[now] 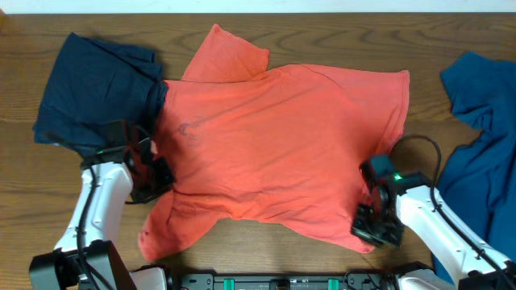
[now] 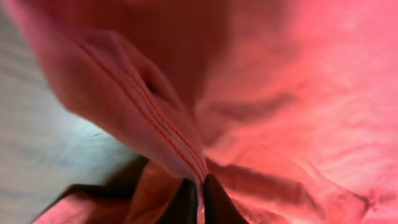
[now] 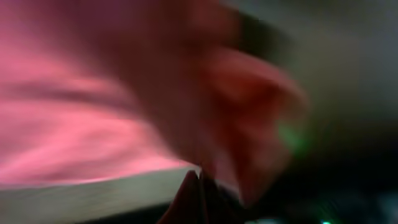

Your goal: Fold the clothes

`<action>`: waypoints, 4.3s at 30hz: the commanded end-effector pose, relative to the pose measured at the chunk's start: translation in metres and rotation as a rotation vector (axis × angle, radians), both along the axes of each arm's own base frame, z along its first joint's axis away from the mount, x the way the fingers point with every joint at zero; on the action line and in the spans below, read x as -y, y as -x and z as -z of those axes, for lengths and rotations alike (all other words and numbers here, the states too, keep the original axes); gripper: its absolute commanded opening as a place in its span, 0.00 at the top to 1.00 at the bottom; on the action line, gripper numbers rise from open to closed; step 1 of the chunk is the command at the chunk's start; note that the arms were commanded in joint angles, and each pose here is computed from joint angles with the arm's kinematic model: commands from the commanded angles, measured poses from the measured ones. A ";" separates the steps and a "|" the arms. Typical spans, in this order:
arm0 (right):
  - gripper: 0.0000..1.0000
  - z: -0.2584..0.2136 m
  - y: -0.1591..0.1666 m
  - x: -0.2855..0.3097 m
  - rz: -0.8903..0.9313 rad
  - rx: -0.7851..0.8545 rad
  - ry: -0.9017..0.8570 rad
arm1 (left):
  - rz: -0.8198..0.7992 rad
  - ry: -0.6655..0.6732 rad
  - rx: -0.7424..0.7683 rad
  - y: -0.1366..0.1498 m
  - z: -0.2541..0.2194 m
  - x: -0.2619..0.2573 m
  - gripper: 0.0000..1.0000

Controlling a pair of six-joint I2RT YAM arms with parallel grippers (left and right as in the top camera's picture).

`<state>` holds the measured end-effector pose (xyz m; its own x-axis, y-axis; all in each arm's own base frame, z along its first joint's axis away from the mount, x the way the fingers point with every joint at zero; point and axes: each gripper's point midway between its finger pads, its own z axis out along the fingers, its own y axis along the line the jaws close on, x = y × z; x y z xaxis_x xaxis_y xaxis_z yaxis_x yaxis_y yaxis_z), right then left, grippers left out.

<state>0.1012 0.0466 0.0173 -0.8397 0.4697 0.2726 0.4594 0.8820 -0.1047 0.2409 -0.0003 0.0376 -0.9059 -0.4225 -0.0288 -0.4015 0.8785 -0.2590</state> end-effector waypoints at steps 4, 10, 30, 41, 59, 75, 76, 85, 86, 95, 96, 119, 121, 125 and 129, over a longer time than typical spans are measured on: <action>0.99 -0.030 -0.032 0.059 0.335 0.088 0.299 | 0.096 -0.065 0.028 -0.007 -0.003 0.010 0.93; 0.87 -0.056 -0.092 0.043 0.096 0.269 0.114 | 0.116 -0.090 0.031 -0.007 0.001 0.011 0.92; 0.71 -0.003 -0.032 -0.015 -0.101 0.112 -0.261 | 0.116 -0.090 0.032 -0.003 0.013 0.012 0.88; 0.99 0.005 -0.024 0.003 0.040 0.070 -0.117 | 0.112 -0.078 -0.058 0.000 0.042 0.012 0.88; 0.67 -0.048 -0.013 0.083 0.411 0.018 0.458 | 0.078 -0.146 -0.149 0.010 0.062 -0.001 0.88; 0.57 -0.115 -0.191 0.027 -0.025 0.643 -0.030 | 0.130 -0.063 0.041 -0.033 -0.020 0.015 0.83; 0.61 -0.123 -0.207 0.029 -0.016 0.711 -0.026 | 0.139 -0.067 0.071 -0.036 -0.031 0.015 0.83; 0.66 -0.083 -0.280 0.088 0.107 0.811 0.034 | 0.136 -0.086 0.247 -0.036 -0.085 0.016 0.83; 0.70 -0.073 -0.288 0.093 0.121 0.813 0.027 | 0.136 -0.087 0.254 -0.034 -0.088 0.016 0.83; 0.59 -0.004 -0.346 0.121 0.128 0.893 0.020 | 0.136 -0.082 0.240 -0.029 -0.089 0.017 0.83; 0.58 0.003 -0.348 0.125 0.128 0.893 0.031 | 0.136 -0.082 0.240 -0.029 -0.089 0.017 0.83; 0.94 0.025 -0.388 0.140 0.095 1.055 0.025 | 0.133 -0.081 0.240 -0.029 -0.089 0.017 0.79; 0.95 0.013 -0.399 0.148 0.064 1.123 0.052 | 0.132 -0.081 0.240 -0.029 -0.089 0.017 0.79; 0.98 -0.016 -0.419 0.171 0.070 1.240 0.099 | 0.125 -0.081 0.248 -0.031 -0.089 0.016 0.79; 0.99 -0.046 -0.438 0.186 0.068 1.304 0.093 | 0.124 -0.081 0.254 -0.032 -0.090 0.016 0.78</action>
